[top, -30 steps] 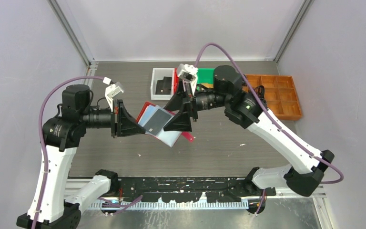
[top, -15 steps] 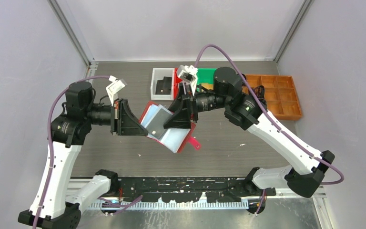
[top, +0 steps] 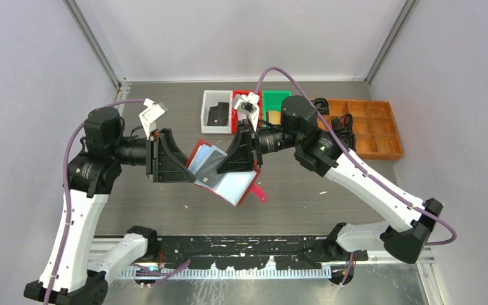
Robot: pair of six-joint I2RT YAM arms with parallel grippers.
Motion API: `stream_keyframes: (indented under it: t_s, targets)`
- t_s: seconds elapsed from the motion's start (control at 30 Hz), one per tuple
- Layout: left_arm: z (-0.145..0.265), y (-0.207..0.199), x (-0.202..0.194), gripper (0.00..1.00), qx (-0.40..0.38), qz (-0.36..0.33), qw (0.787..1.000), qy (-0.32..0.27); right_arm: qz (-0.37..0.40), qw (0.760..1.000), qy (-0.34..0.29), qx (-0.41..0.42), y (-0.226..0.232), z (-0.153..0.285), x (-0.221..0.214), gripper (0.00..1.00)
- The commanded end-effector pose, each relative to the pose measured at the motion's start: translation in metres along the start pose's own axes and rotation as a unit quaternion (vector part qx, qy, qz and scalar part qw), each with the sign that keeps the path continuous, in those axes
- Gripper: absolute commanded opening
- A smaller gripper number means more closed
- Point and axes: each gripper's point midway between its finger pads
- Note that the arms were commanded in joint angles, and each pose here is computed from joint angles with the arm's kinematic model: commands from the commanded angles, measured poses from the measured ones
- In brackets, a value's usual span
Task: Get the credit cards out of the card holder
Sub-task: Remove the credit card from the card holder.
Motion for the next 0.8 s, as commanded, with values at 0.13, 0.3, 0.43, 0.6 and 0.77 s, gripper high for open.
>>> stream_keyframes:
  t_s: [0.13, 0.3, 0.43, 0.6, 0.77]
  targets:
    - [0.001, -0.011, 0.009, 0.50, -0.009, -0.026, 1.000, -0.005, 0.037, 0.999, -0.018, 0.024, 0.017, 0.001, 0.014, 0.04]
    - [0.000, -0.002, 0.008, 0.37, 0.007, -0.027, 1.000, -0.011, 0.047, 0.998, -0.013, 0.038, 0.023, -0.003, 0.014, 0.04]
    - [0.000, -0.003, 0.010, 0.24, 0.006, -0.021, 1.000, -0.010, 0.054, 0.998, 0.000, 0.043, 0.025, -0.006, 0.007, 0.03]
    - [0.001, -0.004, 0.009, 0.14, 0.006, -0.024, 1.000, -0.009, 0.062, 0.997, 0.003, 0.041, 0.027, -0.004, 0.004, 0.03]
    - [0.001, 0.009, 0.001, 0.08, 0.030, -0.027, 0.999, -0.013, 0.068, 0.997, -0.005, 0.037, 0.028, -0.011, 0.012, 0.06]
Point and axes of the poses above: each gripper's point midway between its finger pads, its own z axis back along the fingers, its own y axis along the line the jaws close on, x = y × z
